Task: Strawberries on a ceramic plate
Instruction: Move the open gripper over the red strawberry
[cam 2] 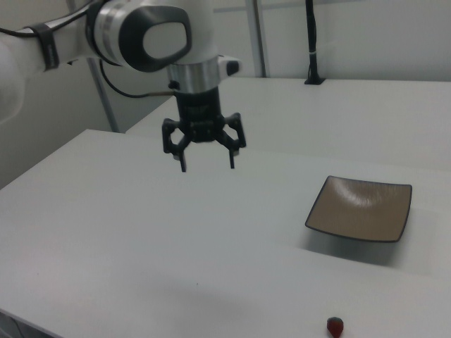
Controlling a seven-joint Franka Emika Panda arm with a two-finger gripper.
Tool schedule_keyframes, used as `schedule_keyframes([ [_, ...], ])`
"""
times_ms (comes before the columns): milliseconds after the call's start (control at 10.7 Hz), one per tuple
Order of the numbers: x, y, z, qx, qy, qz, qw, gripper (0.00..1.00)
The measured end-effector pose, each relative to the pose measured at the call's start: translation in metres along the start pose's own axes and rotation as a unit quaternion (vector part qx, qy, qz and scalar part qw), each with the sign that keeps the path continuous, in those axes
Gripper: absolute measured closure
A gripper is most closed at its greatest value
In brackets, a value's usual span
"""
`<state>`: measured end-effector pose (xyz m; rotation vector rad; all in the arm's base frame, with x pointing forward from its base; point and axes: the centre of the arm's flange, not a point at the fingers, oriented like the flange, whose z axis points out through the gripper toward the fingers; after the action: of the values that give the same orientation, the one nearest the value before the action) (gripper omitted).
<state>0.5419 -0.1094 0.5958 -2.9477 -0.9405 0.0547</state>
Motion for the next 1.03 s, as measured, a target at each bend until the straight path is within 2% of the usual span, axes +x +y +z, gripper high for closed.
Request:
schedule_keyframes([
  [187, -0.024, 0.031, 0.013, 0.002, -0.001, 0.035, 0.9994, 0.0],
  [654, -0.09, 0.104, 0.069, -0.014, 0.009, 0.115, 0.9932, 0.0],
  [841, -0.106, 0.119, 0.099, -0.024, 0.011, 0.132, 0.9909, 0.0],
  [1028, -0.117, 0.131, 0.128, -0.034, -0.007, 0.134, 0.9903, 0.0],
])
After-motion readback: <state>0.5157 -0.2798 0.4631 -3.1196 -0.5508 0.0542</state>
